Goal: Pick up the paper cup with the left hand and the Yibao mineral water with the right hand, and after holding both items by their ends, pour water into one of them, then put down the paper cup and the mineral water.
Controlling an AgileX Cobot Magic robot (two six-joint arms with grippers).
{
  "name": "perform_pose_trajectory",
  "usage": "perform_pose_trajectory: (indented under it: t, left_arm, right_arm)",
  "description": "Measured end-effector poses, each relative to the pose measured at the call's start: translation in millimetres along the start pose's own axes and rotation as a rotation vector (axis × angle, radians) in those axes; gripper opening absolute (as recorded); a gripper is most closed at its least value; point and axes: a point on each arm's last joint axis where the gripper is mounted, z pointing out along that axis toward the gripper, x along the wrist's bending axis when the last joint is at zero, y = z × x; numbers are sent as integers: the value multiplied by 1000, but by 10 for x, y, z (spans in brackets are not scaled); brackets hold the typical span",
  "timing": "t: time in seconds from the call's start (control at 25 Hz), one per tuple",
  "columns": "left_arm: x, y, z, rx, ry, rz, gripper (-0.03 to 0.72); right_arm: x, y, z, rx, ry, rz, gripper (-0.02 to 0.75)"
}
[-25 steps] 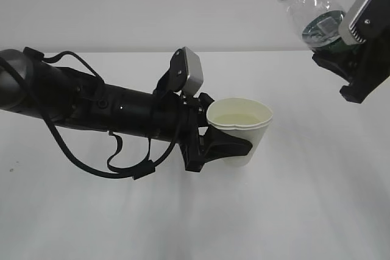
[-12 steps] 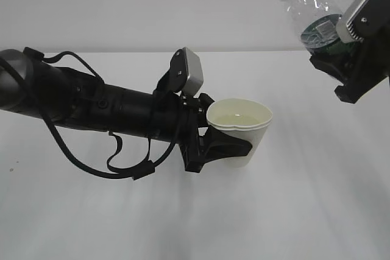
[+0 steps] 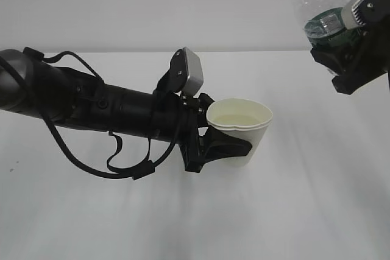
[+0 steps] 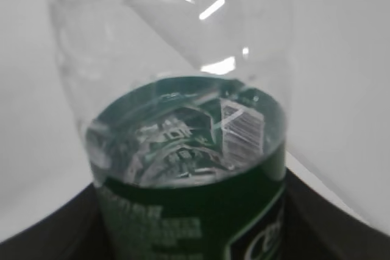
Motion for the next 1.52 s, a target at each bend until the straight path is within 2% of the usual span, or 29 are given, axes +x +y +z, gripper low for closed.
perform_pose_trajectory:
  t: [1.08, 1.52]
  left_arm:
    - [19, -19, 0, 21, 21, -2, 426]
    - [34, -34, -1, 37, 37, -2, 426]
  right_arm:
    - [-7, -121, 148, 28, -38, 271, 462]
    - [-4, -118, 158, 17, -36, 281, 462]
